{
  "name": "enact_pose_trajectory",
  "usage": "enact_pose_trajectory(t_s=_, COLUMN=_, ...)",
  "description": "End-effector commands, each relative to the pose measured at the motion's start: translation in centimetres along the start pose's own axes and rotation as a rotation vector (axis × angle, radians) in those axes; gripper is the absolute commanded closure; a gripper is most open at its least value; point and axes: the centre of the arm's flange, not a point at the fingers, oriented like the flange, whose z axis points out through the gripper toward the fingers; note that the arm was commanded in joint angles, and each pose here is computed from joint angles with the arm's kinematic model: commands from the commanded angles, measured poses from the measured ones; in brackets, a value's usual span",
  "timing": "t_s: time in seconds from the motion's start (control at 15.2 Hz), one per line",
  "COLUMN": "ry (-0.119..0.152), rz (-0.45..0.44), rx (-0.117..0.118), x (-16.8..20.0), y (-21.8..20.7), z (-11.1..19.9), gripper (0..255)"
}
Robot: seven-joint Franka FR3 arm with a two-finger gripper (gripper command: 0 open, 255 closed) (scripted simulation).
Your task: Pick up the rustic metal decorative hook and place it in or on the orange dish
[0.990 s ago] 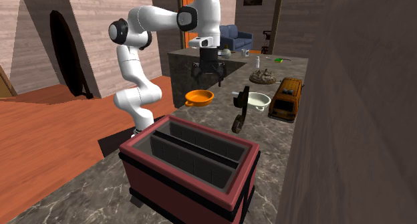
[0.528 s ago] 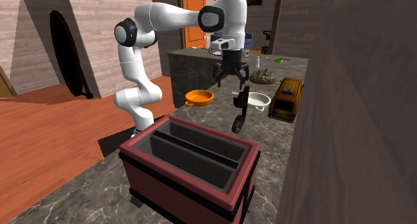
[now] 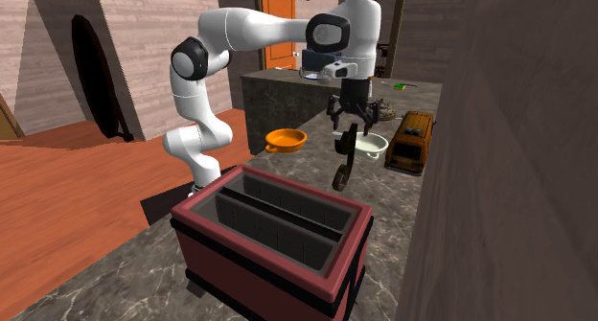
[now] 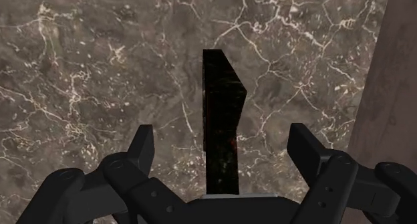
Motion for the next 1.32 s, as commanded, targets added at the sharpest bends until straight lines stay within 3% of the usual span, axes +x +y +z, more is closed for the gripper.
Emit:
enact_pose_trajectory(t_s=0.0, ry=-0.001, rz=0.004, rx=0.000, x=0.0, y=-0.1, z=1.1, gripper=0)
enact_pose_trajectory(t_s=0.2, ry=-0.001, rz=0.004, rx=0.000, x=0.0, y=-0.1, z=2.4, gripper=0)
enact_pose_trajectory(t_s=0.66, ry=-0.001, rz=0.004, rx=0.000, x=0.0, y=-0.1, z=2.4, gripper=0)
enact_pose_trajectory(t_s=0.73, ry=-0.001, rz=0.004, rx=0.000, x=0.0, y=-0.1, z=2.4, gripper=255)
enact_pose_trajectory(t_s=1.25, ry=-0.001, rz=0.004, rx=0.000, x=0.0, y=-0.1, z=2.4, gripper=255)
